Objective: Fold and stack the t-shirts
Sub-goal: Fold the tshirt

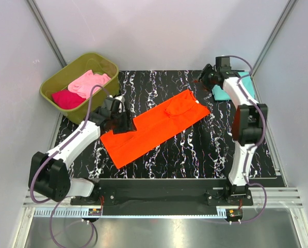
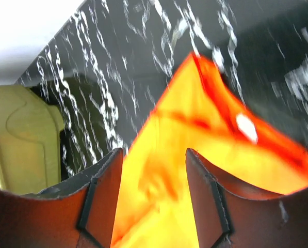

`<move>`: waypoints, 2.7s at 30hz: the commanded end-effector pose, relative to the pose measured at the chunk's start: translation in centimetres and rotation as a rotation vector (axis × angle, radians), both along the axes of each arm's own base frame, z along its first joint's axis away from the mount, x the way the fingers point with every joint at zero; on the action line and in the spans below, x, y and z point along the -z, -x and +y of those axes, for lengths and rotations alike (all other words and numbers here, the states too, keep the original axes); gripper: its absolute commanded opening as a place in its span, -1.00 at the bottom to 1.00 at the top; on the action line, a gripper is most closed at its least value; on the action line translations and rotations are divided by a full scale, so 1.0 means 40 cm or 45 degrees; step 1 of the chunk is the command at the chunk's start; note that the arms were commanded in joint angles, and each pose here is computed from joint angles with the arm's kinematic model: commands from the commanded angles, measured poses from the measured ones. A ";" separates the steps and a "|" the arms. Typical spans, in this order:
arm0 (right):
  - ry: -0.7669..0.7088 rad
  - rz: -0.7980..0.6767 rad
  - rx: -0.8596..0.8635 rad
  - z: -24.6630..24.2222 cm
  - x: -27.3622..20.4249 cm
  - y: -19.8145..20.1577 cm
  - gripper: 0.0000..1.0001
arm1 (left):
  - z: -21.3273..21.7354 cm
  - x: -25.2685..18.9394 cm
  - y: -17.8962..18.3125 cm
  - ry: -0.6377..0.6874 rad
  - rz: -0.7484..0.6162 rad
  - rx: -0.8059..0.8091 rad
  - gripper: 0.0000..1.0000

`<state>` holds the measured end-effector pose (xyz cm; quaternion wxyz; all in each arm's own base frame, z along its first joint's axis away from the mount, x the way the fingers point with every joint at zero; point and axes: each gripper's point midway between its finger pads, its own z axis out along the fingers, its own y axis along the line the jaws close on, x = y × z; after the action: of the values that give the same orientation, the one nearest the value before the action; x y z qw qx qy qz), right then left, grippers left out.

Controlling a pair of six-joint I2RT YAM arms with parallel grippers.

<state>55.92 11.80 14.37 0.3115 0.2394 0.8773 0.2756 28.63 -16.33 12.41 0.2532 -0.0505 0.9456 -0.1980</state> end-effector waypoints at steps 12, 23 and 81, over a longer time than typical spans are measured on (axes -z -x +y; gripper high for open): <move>0.110 0.162 0.199 -0.088 0.106 0.334 0.08 | -0.122 0.038 0.084 0.280 0.085 0.259 0.18; 0.186 0.205 0.132 -0.091 0.239 0.284 0.09 | -0.134 0.029 0.052 0.278 0.077 0.259 0.19; -0.099 0.373 -0.070 0.452 0.155 0.739 0.05 | 0.010 -0.115 0.000 0.036 -0.217 0.220 0.18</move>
<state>26.41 28.41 7.17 0.1380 0.2130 0.9303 0.2647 27.84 -16.17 15.14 0.2769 0.0432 0.9339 -0.2218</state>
